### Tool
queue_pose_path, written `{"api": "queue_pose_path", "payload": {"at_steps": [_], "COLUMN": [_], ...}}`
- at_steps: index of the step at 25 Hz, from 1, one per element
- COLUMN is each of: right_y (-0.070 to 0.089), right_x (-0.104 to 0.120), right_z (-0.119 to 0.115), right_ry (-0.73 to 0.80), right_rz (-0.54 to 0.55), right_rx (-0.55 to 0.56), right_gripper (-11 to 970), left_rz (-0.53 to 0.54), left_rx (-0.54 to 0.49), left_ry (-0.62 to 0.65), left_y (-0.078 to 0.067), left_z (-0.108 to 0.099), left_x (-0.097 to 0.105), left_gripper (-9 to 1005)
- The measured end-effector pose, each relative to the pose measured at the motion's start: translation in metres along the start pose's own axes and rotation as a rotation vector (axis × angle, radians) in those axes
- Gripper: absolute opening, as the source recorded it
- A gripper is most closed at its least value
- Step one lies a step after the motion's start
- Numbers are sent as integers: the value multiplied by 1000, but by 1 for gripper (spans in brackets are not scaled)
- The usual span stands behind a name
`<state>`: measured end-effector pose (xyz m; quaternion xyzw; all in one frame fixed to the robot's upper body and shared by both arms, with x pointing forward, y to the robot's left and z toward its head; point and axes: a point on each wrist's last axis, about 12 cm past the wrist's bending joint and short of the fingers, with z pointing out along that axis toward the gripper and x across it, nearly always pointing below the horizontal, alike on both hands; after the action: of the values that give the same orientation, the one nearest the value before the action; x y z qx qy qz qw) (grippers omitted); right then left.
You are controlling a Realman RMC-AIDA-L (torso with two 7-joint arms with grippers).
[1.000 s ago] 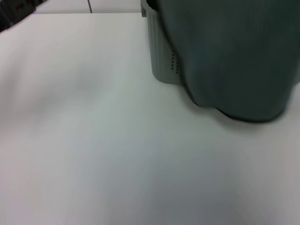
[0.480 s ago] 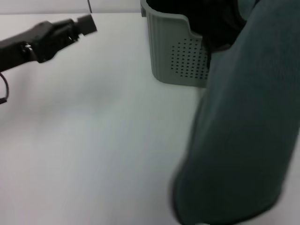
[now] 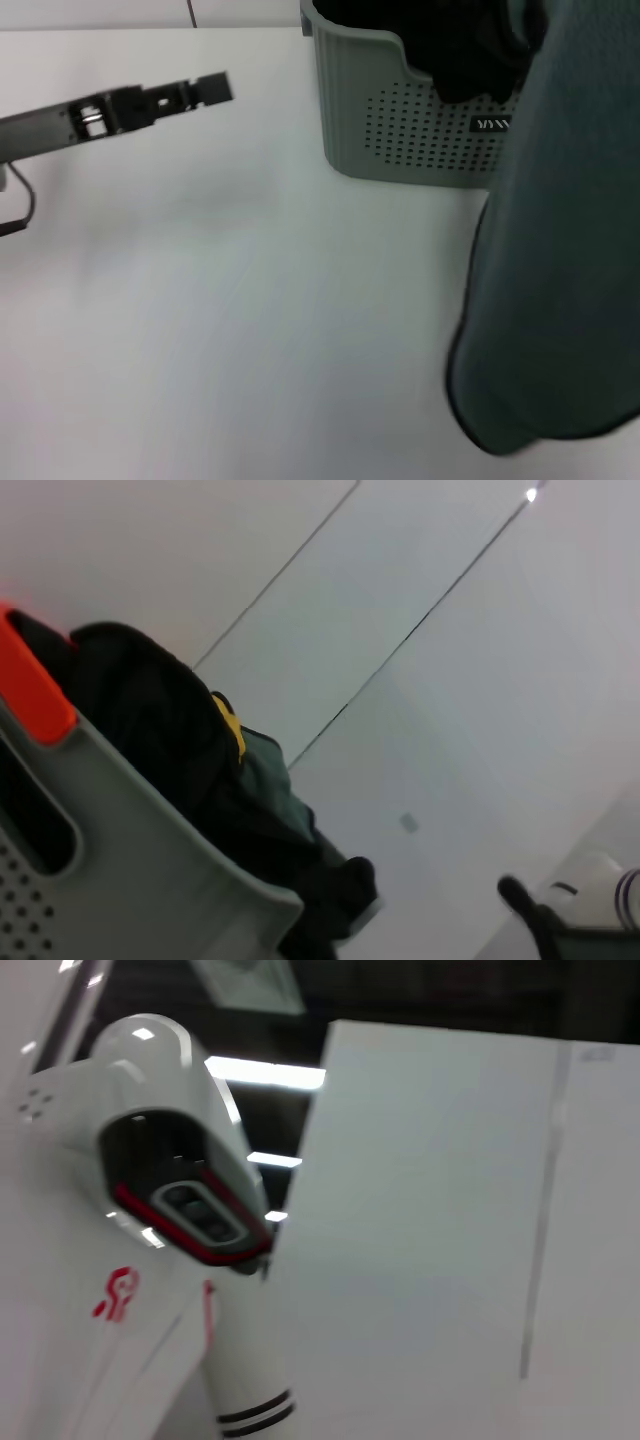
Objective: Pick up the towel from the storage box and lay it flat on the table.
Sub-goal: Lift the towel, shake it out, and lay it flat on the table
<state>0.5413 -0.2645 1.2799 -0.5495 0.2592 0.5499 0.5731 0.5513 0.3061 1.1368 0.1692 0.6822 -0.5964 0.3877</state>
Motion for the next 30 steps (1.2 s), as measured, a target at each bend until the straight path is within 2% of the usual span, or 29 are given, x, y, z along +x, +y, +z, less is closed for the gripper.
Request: {"api": "queue_pose_path", "payload": {"at_steps": [2,5,11,18,30], "right_y": [-6,-14,-30,-40,-39], "right_x": [-8,-18,-37,-43,-37], "right_z": [7,15,31,45,55], "right_ry": [14,20,1,-13,-34], "right_rz": [-33,-61,-84,-61,-34], "right_rx": [-41,-95,-182,-226,-260], "right_gripper": [25,25,25,26,27], "left_rz": [-91,-186,-263,-312,-338], "left_rx": [27,57,133,176,288], "left_ry": [-6,8,61,66,88], "left_y": [0,-1,-10,-14,-24], "left_z": [10,21,36,40,59], "left_x": [-3,-12,-26,-26,-19], "left_gripper": [323,323,322,321,319]}}
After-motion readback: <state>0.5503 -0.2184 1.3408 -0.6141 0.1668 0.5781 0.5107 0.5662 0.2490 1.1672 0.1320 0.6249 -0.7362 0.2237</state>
